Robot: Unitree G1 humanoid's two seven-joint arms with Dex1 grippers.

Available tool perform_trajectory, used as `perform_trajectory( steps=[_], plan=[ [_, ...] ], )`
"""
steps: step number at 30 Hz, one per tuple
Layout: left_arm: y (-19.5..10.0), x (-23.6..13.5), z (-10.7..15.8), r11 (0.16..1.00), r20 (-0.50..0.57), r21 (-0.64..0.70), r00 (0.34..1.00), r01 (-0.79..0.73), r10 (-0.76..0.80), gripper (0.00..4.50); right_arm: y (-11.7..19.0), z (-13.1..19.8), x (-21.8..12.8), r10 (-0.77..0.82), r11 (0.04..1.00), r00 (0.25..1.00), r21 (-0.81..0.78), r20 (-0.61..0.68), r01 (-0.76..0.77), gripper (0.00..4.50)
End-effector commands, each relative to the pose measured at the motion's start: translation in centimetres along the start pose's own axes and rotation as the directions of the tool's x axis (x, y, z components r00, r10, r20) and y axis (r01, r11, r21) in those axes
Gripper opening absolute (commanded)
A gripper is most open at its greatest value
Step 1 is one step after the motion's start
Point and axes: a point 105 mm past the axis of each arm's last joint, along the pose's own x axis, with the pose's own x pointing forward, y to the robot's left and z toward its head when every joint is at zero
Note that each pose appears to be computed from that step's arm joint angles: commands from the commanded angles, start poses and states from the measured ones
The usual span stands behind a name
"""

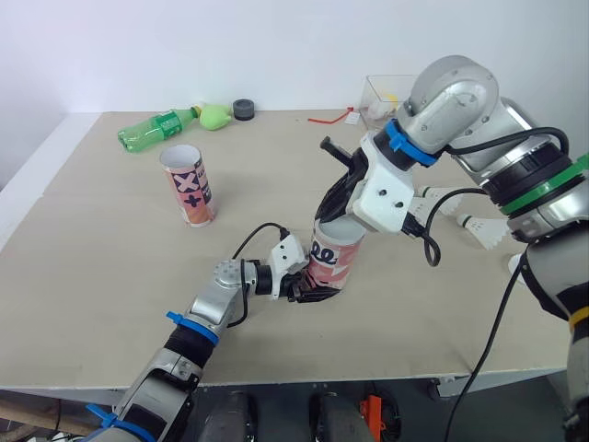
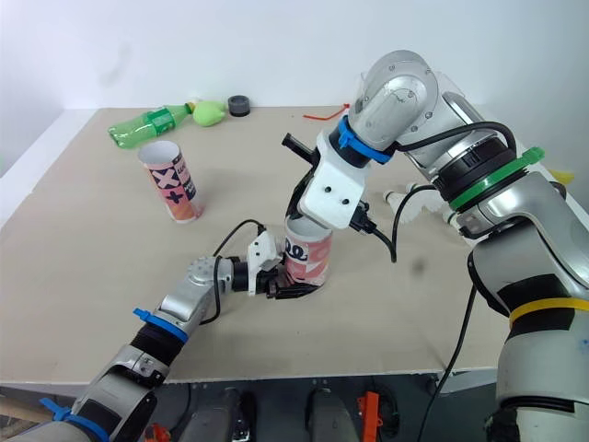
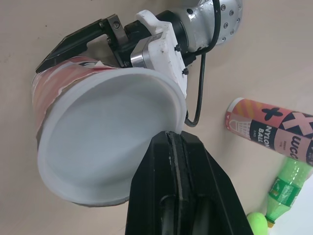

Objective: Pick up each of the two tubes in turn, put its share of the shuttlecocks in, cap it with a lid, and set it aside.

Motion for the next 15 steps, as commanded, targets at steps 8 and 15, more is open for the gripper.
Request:
perform_trajectory(
  steps=[8,15],
  plan=[
    [0.0,-0.7,-0.9,0.999,-0.014,-0.042,1.000,-0.005,0.004,3.10,0.5,0.2,-0.7,0.013,1.000,1.000,0.029,0.005,-0.013,2.96],
    [-0.4,-0.7,-1.6,1.000,-0.035,-0.030,0.999,0.002,-0.003,3.10,-0.3,-0.3,-2.8,-0.143,0.965,0.988,0.230,0.055,0.127,2.96]
  ],
)
